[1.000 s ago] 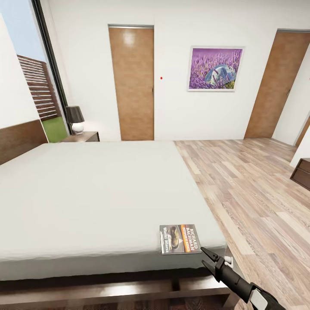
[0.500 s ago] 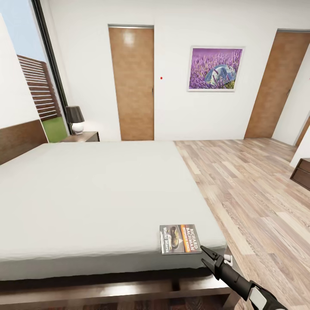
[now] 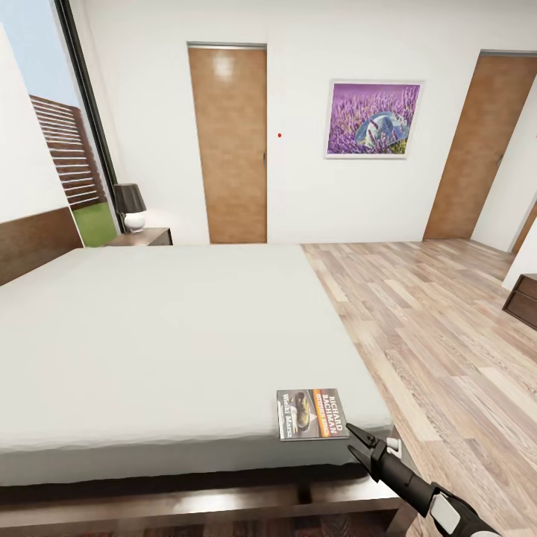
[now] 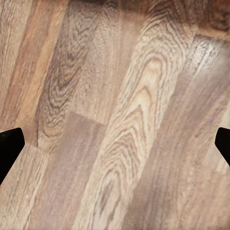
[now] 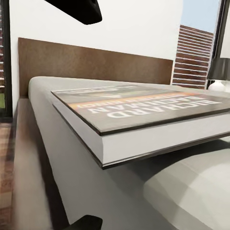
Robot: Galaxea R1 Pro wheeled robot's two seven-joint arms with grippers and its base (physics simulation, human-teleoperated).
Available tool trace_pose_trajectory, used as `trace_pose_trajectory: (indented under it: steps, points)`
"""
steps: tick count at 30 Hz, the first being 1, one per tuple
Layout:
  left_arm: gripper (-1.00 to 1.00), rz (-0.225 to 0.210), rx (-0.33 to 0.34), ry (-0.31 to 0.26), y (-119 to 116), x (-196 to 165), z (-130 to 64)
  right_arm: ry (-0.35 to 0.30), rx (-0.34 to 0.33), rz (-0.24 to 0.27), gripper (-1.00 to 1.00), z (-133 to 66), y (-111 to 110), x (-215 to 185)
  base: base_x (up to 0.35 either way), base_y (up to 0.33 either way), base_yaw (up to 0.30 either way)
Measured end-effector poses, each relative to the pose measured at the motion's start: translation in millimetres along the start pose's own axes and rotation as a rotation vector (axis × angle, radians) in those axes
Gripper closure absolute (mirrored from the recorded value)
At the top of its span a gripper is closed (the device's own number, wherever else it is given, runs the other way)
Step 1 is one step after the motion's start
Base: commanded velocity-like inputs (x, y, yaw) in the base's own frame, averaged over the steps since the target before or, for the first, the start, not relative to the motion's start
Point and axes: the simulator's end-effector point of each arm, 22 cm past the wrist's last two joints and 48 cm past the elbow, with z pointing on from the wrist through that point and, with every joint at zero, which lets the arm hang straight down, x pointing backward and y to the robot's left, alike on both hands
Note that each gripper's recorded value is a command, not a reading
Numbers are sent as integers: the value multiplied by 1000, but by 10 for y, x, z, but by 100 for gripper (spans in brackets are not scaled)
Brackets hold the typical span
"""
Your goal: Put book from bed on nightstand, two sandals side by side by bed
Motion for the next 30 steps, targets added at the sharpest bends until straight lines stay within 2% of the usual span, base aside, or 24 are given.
trace_pose_trajectory:
  steps: [6,17,30]
  points:
    - [-100,0,0,0,1,0,0,1,0,-3,-100,2,3,-3,0,0,0]
    - [-100,0,0,-1,1,0,0,-6,4,-52,-100,8,-1,-20,0,0,0]
    - [-100,0,-4,-1,9,0,0,-7,4,-63,-100,13,2,-27,0,0,0]
